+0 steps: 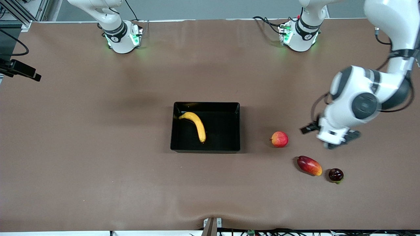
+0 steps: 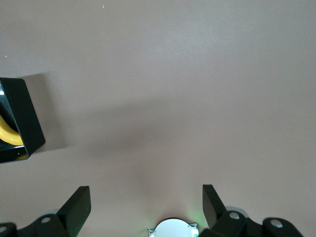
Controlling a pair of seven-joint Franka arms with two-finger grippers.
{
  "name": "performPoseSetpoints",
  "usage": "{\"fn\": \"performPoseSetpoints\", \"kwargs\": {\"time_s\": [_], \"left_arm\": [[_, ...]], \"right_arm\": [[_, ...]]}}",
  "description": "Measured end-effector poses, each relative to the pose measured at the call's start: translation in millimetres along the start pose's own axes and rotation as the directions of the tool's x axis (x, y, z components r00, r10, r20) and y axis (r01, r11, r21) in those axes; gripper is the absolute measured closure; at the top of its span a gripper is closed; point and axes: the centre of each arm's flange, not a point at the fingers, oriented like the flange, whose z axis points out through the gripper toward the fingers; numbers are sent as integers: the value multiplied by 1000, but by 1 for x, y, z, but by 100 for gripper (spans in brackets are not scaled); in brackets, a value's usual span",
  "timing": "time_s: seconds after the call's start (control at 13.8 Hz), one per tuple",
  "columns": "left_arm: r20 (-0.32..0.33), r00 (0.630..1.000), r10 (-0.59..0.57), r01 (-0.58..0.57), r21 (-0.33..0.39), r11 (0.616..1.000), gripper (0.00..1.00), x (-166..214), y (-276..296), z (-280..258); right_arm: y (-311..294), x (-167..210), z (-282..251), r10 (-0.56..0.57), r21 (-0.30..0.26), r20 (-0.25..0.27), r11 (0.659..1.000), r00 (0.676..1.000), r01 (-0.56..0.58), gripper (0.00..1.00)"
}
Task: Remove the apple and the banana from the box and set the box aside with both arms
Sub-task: 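Reach the left gripper back into the box and grasp the banana, then lift the banana with the left gripper while the right gripper reaches the box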
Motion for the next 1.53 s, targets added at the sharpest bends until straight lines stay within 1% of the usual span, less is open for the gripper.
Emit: {"fn": "performPoseSetpoints", "kwargs": {"time_s": [0.29, 0.44, 0.58, 0.73, 0.87, 1.02, 1.24, 1.38, 1.53], "left_arm": [[-17, 999, 28, -29, -48, 998, 0, -84, 112, -17], [-35, 998, 53, -55, -56, 997, 0, -112, 161, -11], [-58, 994, 88, -92, -77, 993, 0, -125, 202, -1], [-77, 991, 113, -122, -133, 984, 0, -133, 239, 10], [-124, 984, 126, -146, -165, 975, 0, -140, 266, 28], [-165, 979, 118, -147, -175, 974, 0, -160, 293, 49], [-184, 976, 113, -155, -230, 961, 0, -194, 331, 82], [-177, 977, 120, -161, -234, 959, 0, -207, 343, 113], [-182, 974, 133, -171, -213, 962, 0, -213, 349, 140]], "right_arm": [[-1, 0, 0, -2, 0, 1, 1000, 1000, 2, 0], [-1, 0, 0, -2, 0, 0, 1000, 1000, 2, 0], [-2, 0, -1, -3, 0, -1, 1000, 1000, 3, 0], [-2, 0, -1, -4, 1, -2, 1000, 1000, 4, 0], [-2, 0, -1, -4, 1, -3, 1000, 1000, 4, 0], [-2, 0, -1, -4, 1, -3, 1000, 1000, 4, 0], [-2, 0, -1, -4, 1, -3, 1000, 1000, 4, 0], [-2, 0, -1, -4, 1, -3, 1000, 1000, 4, 0], [-2, 0, -1, -4, 1, -3, 1000, 1000, 4, 0]]}}
